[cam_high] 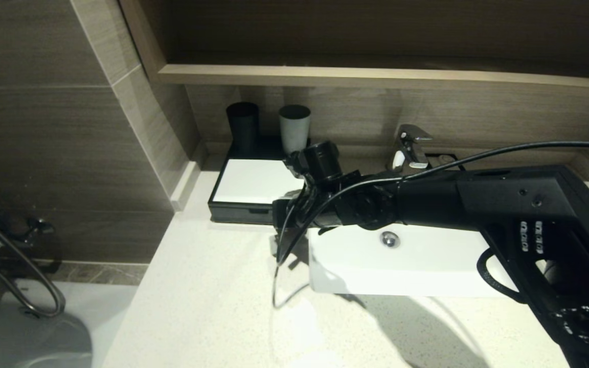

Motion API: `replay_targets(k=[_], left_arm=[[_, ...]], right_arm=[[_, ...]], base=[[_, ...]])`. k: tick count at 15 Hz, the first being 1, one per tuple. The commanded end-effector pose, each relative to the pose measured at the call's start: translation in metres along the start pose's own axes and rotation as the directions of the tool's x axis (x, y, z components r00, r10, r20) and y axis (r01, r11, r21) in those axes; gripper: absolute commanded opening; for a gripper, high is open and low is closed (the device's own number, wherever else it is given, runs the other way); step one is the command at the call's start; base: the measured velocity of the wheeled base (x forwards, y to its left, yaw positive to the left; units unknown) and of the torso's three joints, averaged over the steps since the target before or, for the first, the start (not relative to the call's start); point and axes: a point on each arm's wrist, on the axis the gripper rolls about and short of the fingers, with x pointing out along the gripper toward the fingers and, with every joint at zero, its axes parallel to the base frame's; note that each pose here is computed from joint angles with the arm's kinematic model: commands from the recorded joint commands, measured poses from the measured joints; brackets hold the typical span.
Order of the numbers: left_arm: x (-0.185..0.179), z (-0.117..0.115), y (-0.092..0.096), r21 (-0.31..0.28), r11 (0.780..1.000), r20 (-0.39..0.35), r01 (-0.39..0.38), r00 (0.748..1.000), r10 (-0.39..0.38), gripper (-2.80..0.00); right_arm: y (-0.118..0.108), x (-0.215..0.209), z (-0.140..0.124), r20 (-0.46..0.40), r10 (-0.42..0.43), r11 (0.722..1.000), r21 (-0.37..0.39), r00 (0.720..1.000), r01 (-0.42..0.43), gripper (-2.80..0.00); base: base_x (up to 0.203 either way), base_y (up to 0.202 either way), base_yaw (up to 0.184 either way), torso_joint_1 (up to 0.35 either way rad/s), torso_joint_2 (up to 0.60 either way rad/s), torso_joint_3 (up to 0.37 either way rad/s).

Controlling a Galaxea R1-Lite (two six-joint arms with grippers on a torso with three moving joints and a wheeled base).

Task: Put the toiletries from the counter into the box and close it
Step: Close the drawer

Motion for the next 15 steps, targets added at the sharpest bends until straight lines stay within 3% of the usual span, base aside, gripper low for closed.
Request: replay_targets(k=[1,7,15], left_arm=[[0.000,0.000,0.000,0.000,1.000,0.000,0.000,1.000,0.000,-2.80],[0.000,0.000,0.000,0.000,1.000,0.000,0.000,1.000,0.000,-2.80],[0.000,0.000,0.000,0.000,1.000,0.000,0.000,1.000,0.000,-2.80]], right_arm=[[0.012,-0.014,0.003,0.003,0.023,1.000,-0.007,1.000,-0.023,-2.80],[0.025,-0.046,0.002,-0.005,0.052,0.998,-0.020,0.999,-0.052,-2.80],[0.009,-0.118,-0.001,0.000,0.036,0.999,-0.003,0.999,-0.036,-2.80]], base=[[0.000,0.000,0.000,0.000,0.00,0.000],[0.000,0.000,0.000,0.000,0.00,0.000],[0.000,0.000,0.000,0.000,0.00,0.000]])
